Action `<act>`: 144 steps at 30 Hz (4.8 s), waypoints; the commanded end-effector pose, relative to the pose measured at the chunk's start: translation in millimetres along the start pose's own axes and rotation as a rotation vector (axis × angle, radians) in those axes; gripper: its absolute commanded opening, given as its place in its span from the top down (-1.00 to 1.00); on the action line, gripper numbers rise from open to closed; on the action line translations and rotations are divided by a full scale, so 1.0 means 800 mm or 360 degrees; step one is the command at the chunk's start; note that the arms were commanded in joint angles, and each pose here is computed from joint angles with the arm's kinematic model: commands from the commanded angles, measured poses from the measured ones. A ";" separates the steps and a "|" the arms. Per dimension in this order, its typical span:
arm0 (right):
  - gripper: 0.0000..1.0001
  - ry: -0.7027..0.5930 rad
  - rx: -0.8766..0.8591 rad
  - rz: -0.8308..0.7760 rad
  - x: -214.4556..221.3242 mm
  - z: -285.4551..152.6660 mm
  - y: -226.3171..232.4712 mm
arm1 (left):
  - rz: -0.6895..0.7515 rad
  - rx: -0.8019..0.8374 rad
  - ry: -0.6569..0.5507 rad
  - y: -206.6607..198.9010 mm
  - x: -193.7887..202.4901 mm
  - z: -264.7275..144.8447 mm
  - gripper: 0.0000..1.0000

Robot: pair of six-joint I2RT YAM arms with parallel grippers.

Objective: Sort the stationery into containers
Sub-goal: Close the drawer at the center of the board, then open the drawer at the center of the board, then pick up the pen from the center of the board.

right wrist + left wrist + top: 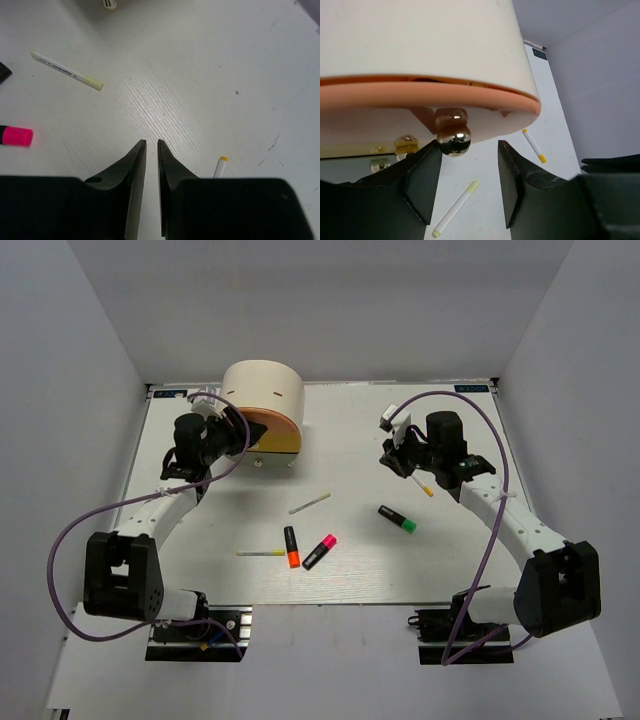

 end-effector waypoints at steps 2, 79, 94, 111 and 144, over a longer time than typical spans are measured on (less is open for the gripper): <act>0.57 -0.0033 -0.0021 -0.0012 -0.007 0.001 0.000 | 0.0028 0.0044 -0.0055 -0.015 -0.027 0.005 -0.17; 0.49 -0.0009 0.0003 0.0021 0.013 -0.005 -0.004 | 0.0271 -0.0223 0.0104 0.057 0.028 0.031 -0.02; 0.49 -0.0011 0.0024 0.0039 0.016 -0.007 -0.011 | 0.0235 -0.0153 0.0053 0.044 0.025 0.024 0.67; 0.29 0.0001 -0.0003 0.0060 0.014 0.002 -0.007 | 0.0220 -0.0084 0.0089 0.018 0.061 -0.022 0.86; 0.07 0.0691 0.0504 0.0271 0.135 0.032 -0.111 | 0.0129 -0.0346 0.0254 0.014 0.106 -0.161 -0.65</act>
Point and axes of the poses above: each gripper's point midway between its finger pads, its own z axis out along the fingers, its own y axis along the line the jaws close on, x = y × z, the point moved 2 cm from there along -z, back along the fingers, and after that the axes turned 8 degrees about z, right-handed, at the moved point
